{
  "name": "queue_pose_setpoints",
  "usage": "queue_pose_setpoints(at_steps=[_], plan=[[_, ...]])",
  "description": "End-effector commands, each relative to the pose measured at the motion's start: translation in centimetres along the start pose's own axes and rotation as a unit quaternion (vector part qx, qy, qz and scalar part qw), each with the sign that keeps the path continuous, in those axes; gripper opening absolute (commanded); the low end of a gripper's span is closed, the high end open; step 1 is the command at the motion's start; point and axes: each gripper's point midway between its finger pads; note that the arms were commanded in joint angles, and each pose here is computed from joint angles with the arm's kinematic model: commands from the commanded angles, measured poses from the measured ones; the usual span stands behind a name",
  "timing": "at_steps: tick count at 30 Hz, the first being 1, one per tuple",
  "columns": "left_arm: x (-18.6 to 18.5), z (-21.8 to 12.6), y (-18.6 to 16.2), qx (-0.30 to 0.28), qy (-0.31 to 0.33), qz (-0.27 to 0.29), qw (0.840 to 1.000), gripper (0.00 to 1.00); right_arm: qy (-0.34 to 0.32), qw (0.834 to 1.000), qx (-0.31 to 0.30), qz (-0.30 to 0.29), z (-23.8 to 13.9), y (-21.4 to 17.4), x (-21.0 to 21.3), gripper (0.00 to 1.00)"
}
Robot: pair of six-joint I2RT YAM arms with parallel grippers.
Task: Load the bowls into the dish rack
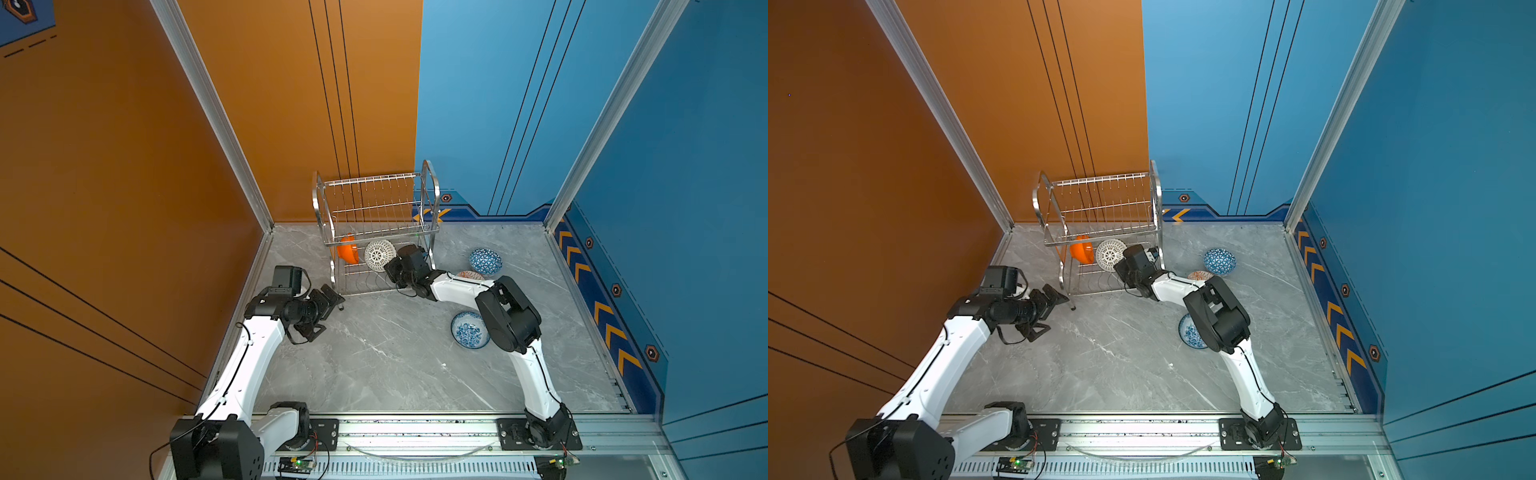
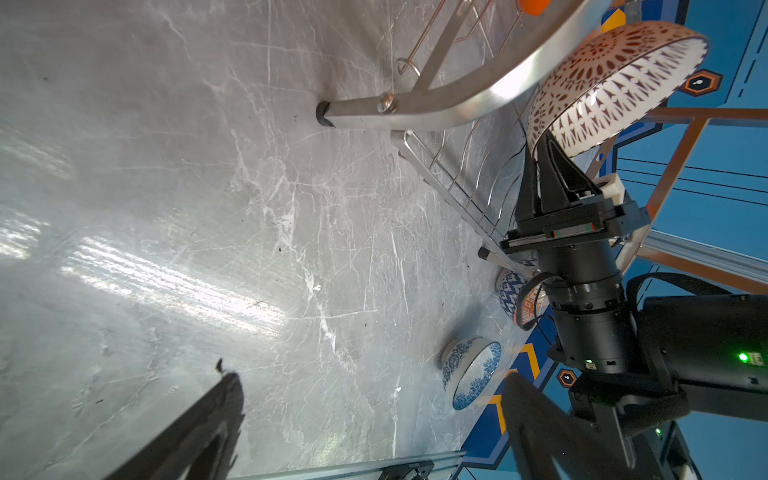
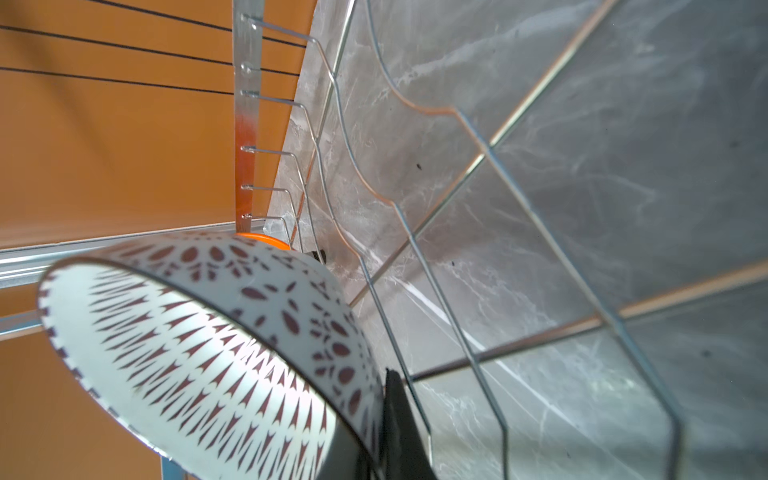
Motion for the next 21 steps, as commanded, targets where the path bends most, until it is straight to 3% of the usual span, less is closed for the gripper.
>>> queue_pose_setpoints(at_steps=[1,13,21], plan=[[0.4,-0.5,0.2,-0.01,0.006,0.005,1.0,0.98,0.1,0.993,-0.023,-0.055,-4.1,1.4,8.3,0.0],[0.8,-0.4,-0.7,0.0,0.004,0.009,1.0,0.98,0.114,0.991,-0.003,-0.069,-2.6,0.9,9.6,0.0],[1.0,-0.1,-0.7,0.001,0.01,0.011,1.0,0.98,0.115,0.99,-0.002,-0.078,-3.6,0.6,10.1,0.0]])
Point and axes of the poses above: each gripper's point midway between its finger pads, its own z axis out along the fingers, its own x axis along the line the jaws close on, y = z × x, and after that the axes turned 9 degrees about -z, right-handed
